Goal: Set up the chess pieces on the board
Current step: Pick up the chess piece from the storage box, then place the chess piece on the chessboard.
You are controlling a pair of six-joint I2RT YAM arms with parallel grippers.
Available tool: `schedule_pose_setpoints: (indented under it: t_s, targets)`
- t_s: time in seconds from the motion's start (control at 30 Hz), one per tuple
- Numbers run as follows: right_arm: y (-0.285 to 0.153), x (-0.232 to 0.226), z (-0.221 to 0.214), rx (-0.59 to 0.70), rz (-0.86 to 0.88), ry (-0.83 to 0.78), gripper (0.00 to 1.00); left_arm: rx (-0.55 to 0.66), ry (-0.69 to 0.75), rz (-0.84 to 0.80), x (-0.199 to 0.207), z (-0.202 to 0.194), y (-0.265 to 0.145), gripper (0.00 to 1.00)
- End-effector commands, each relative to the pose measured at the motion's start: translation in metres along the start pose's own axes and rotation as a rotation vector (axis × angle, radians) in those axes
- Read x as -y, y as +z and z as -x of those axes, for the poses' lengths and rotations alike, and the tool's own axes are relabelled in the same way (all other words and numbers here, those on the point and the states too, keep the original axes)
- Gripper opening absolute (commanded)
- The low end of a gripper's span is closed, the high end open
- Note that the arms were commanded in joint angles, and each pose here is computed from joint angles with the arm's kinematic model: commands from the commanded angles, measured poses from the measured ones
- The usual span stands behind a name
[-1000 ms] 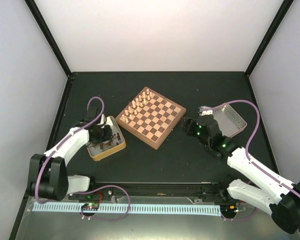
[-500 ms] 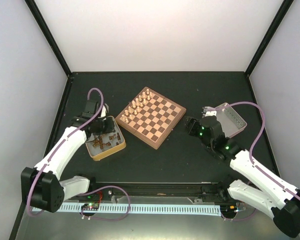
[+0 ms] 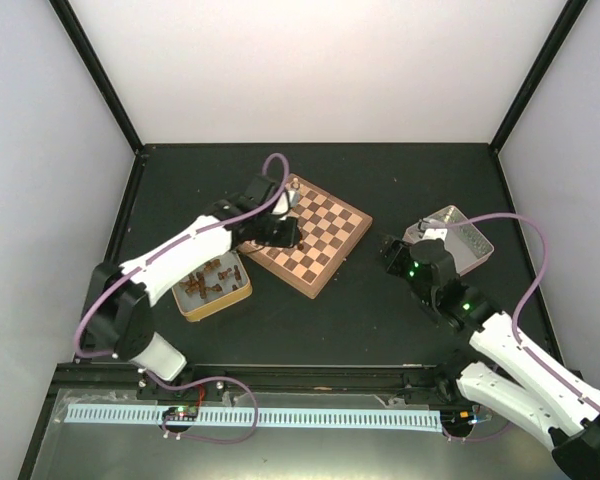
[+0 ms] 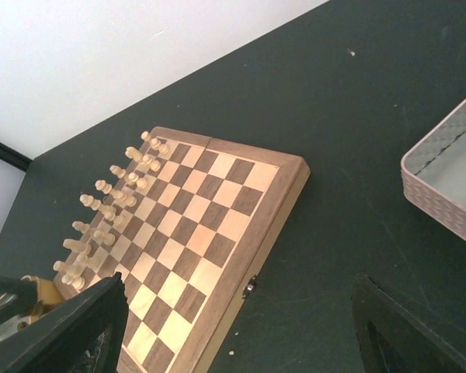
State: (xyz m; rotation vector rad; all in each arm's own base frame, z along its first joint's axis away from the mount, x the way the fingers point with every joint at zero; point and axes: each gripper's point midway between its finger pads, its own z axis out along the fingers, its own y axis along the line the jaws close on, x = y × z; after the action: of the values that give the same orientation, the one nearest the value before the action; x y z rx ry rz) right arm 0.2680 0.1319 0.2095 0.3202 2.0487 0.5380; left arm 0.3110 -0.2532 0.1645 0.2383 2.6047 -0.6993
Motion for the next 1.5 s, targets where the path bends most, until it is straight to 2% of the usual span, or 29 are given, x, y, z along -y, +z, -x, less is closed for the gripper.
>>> schedule_pose_setpoints:
  t_s: [0.0,0.2,0.37,0.87,1.07,1.13,1.27,1.47]
  targets:
    - [-0.006,0.015,0.005,0.043,-0.054,0.019,0.79,0.016,0.092,-0.028,0.039,0.027,0.019,0.10]
    - [-0.009,0.022,0.004,0.055,-0.073,0.019,0.79,-0.053,0.164,0.005,0.057,0.032,0.062,0.10]
    - [-0.009,0.024,0.003,0.050,-0.082,0.009,0.79,-0.138,0.186,0.031,0.056,0.018,0.094,0.10]
    - [-0.004,0.021,-0.001,0.030,-0.080,0.008,0.79,-0.183,0.198,0.086,0.043,0.015,0.131,0.13]
    - [-0.005,0.021,0.001,0.033,-0.081,0.004,0.79,-0.200,0.199,0.097,0.041,0.012,0.134,0.40]
    - [-0.005,0.021,0.001,0.033,-0.081,0.003,0.79,-0.195,0.201,0.092,0.042,0.014,0.131,0.43]
    - [-0.004,0.020,0.000,0.029,-0.080,0.005,0.79,-0.212,0.202,0.081,0.044,0.011,0.130,0.38]
    - [-0.003,0.022,-0.001,0.028,-0.085,0.005,0.79,-0.234,0.199,0.082,0.041,0.003,0.133,0.21]
